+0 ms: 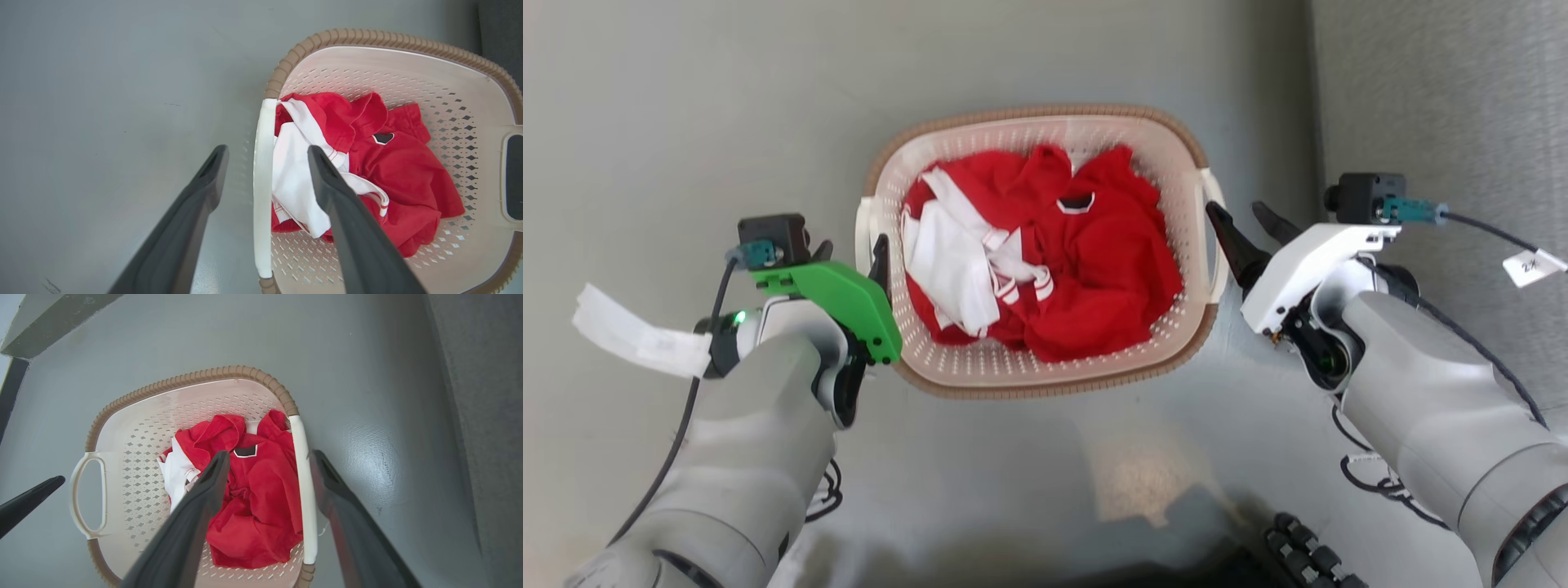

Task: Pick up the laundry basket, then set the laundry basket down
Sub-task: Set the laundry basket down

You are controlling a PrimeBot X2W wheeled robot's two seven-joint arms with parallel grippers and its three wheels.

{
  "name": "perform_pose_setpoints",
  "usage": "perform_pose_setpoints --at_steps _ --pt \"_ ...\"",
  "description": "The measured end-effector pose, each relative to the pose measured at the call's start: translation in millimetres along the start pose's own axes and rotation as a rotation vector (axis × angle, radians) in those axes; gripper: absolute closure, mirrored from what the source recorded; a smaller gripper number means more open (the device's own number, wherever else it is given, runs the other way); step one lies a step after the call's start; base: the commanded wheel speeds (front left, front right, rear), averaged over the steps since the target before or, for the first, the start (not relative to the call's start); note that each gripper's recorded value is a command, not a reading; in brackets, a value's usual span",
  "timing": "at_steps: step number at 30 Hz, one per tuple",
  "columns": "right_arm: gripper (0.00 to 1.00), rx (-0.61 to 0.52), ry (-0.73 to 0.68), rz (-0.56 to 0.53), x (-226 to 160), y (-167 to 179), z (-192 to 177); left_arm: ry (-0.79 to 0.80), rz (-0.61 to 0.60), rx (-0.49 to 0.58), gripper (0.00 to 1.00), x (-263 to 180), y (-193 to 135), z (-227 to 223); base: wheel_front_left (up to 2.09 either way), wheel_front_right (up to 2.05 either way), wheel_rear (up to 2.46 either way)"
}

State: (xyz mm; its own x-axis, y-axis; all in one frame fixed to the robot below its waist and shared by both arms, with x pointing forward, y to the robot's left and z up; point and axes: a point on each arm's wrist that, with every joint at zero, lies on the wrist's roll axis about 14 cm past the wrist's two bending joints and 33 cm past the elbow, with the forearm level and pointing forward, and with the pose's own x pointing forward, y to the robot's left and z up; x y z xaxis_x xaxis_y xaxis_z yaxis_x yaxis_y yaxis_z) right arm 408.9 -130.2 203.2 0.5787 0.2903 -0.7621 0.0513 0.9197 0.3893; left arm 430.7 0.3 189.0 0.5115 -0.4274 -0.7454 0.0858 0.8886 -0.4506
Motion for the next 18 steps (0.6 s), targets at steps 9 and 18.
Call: perform_pose_setpoints --at_steps 9,18 --pt "0.00 -0.035 -0.097 0.023 -28 11 31 -0.078 -0.035 0.011 0.00 -26 -21 24 0.00 0.00 0.00" --pt "0.00 -0.148 -0.231 0.073 -57 28 81 -0.251 -0.096 0.030 0.00 -57 -53 84 0.00 0.00 0.00"
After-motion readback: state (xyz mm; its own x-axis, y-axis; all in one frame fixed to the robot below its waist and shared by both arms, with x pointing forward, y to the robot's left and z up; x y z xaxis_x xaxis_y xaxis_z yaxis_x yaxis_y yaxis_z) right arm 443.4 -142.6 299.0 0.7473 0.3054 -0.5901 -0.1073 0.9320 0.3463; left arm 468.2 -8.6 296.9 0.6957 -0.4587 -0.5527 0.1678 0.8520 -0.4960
